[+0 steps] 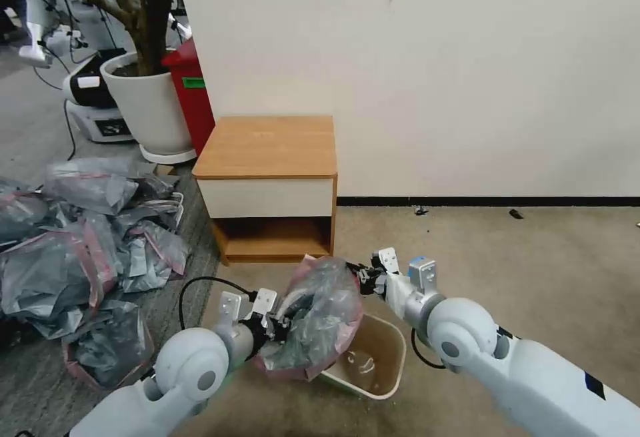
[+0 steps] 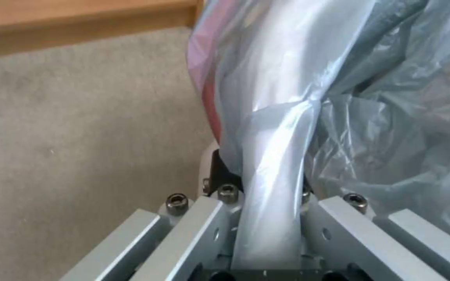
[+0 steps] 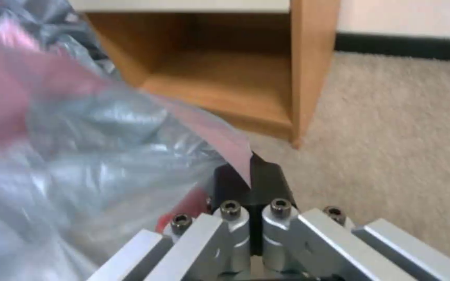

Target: Pick up the garbage bag from the table and place it over the trash can.

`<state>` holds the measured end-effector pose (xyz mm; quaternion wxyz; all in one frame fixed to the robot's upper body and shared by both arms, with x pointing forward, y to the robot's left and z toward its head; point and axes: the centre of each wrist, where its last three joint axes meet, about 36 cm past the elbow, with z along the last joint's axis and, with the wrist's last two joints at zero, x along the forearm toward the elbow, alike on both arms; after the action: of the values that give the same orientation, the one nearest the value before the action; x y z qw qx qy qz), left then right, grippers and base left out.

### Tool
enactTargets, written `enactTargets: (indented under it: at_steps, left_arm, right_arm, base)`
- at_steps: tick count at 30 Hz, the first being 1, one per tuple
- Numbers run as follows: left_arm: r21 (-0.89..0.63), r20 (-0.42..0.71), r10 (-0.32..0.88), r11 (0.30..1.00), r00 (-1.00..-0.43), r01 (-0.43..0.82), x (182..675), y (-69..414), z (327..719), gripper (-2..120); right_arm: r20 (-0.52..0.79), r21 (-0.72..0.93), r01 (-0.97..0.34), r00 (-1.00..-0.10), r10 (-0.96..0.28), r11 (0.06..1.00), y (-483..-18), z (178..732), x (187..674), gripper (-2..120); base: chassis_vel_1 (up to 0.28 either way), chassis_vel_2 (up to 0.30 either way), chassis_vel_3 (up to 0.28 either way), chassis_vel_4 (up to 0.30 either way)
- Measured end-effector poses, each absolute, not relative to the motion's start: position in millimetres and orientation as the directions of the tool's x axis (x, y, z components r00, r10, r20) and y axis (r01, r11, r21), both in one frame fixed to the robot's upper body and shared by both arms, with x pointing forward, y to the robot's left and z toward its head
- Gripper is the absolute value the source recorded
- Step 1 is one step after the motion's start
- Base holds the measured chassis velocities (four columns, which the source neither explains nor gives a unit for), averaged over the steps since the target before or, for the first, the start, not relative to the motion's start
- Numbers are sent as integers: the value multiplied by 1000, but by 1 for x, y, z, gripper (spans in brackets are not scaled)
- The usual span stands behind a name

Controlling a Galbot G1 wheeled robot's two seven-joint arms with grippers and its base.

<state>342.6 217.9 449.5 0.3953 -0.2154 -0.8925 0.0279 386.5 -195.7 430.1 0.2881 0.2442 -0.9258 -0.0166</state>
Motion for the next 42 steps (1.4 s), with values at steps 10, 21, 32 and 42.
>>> enactTargets:
  at_steps: [10,21,32,42]
  left_arm:
    - [-231,664,417,904,-621,361,351,229,459,3]
    - [-236,630,404,913,-663,332,362,237,465,3]
    - [-233,601,401,915,-691,328,364,243,472,3]
    - [-219,563,372,928,-738,301,369,248,477,3]
  right_arm:
    - [551,155,-416,-717,-428,896,-210,434,381,0]
    - [558,125,-393,-731,-392,911,-223,442,374,0]
    - [571,81,-389,-737,-362,918,-226,453,370,17]
    - [579,20,-388,-747,-327,922,-232,454,363,53]
  base:
    - [0,0,0,0]
    - [0,0,0,0]
    - [0,0,0,0]
    - [0,0,0,0]
